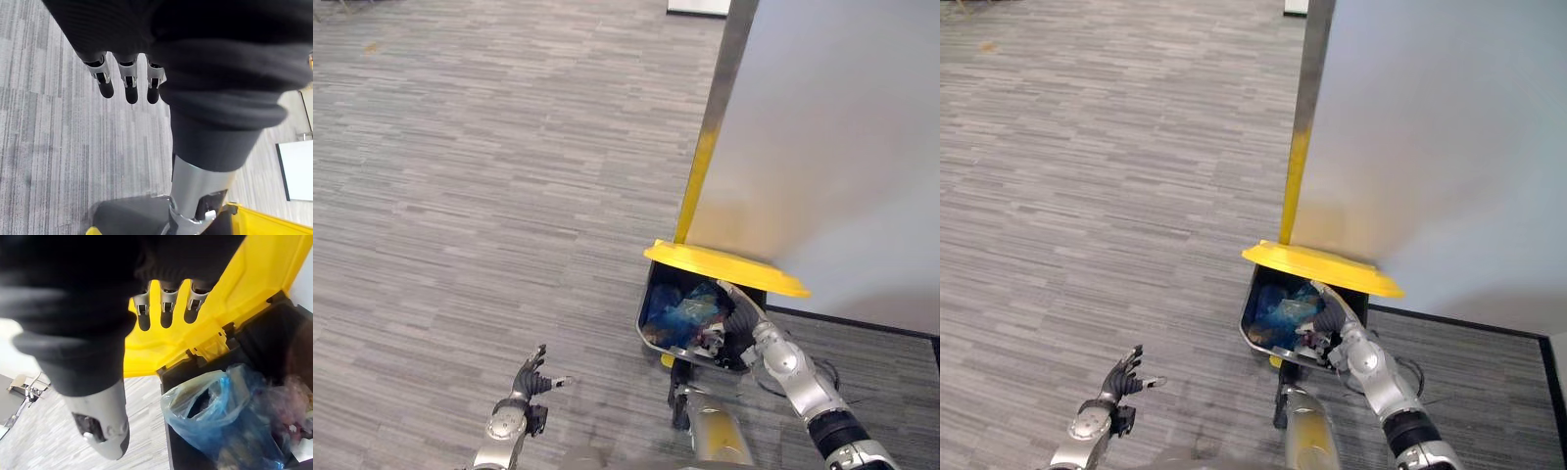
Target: Gather rubbish on tea table into small bin, then transfer packed bag to large trash can.
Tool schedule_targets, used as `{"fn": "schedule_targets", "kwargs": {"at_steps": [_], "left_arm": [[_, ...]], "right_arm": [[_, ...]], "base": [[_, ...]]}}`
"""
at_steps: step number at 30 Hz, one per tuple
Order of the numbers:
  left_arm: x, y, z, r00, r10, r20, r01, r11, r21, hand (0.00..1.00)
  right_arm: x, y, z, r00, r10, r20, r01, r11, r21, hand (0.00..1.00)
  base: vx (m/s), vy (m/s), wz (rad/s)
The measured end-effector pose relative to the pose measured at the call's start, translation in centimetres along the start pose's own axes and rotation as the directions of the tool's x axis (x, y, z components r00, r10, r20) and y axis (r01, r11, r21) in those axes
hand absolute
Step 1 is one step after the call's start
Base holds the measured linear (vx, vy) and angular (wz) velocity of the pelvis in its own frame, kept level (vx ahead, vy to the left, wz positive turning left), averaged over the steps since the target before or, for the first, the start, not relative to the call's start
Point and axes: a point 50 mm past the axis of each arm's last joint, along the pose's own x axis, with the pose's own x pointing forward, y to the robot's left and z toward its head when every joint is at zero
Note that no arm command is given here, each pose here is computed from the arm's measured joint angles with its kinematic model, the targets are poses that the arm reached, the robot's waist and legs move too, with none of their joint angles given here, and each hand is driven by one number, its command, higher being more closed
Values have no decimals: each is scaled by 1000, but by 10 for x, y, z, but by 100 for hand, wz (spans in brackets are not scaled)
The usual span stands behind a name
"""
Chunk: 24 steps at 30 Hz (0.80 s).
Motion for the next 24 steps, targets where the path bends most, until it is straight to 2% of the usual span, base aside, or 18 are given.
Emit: {"fn": "schedule_targets", "kwargs": {"at_steps": [5,8,10,12,15,19,24], "left_arm": [[-8,3,-17,998,21,-59,-22,1000,-9,0],[-6,7,-16,996,62,-60,-63,998,-17,0],[-6,3,-17,993,89,-71,-94,993,-64,0],[-7,-2,-21,990,103,-96,-111,990,-84,0],[-7,-1,-20,988,117,-102,-127,987,-100,0],[-3,-22,-17,989,86,-119,-104,981,-162,0],[5,-21,-11,989,86,-117,-103,982,-158,0]], "right_arm": [[-17,18,-22,995,-13,-102,32,982,185,0],[-32,33,-41,980,-8,-200,69,951,302,0],[-39,43,-49,969,11,-246,86,921,379,0],[-60,64,-65,940,39,-338,132,874,467,0],[-71,82,-68,922,78,-378,141,844,518,0],[-77,86,-84,883,95,-460,180,837,517,0],[-89,79,-110,810,74,-582,269,834,481,0]], "base": [[-111,63,-18],[-254,134,-28],[-217,73,-46],[-180,19,-23],[-45,-85,-30],[-24,-101,-49],[-131,-7,-30]]}}
